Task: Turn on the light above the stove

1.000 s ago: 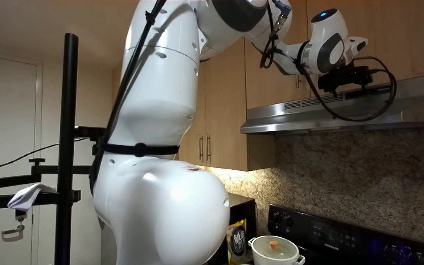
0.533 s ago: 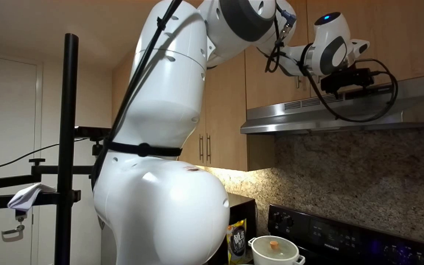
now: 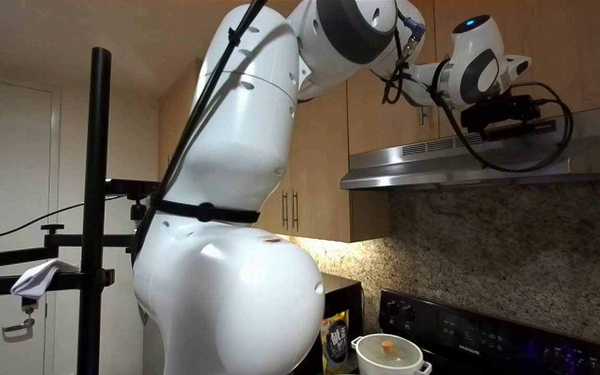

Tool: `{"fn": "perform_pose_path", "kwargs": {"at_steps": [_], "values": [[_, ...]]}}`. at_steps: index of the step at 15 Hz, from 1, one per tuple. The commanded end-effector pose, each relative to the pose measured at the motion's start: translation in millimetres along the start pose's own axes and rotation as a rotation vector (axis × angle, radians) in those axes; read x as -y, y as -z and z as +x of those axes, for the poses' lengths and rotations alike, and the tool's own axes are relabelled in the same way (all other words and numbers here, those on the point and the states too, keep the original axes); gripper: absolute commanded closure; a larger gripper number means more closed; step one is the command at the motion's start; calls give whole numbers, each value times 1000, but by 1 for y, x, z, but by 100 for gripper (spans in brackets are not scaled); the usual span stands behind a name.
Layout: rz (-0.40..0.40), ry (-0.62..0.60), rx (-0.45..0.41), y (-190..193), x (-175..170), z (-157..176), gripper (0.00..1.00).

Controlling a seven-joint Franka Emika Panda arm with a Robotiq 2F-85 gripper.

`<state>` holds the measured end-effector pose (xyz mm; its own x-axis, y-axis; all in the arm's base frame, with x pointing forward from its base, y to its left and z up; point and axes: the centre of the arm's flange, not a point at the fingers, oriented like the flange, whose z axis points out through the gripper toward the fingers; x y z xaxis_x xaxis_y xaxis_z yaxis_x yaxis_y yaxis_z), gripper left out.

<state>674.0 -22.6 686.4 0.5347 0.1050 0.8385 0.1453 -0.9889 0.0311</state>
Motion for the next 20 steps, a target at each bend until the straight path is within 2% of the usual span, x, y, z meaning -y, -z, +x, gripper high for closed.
{"fn": "perform_pose_path", "kwargs": {"at_steps": [1, 8, 20], "values": [[4, -10, 24, -6, -12, 3, 0], [37, 24, 61, -10, 2, -2, 0], [-10, 5, 42, 1, 0, -2, 0]]}}
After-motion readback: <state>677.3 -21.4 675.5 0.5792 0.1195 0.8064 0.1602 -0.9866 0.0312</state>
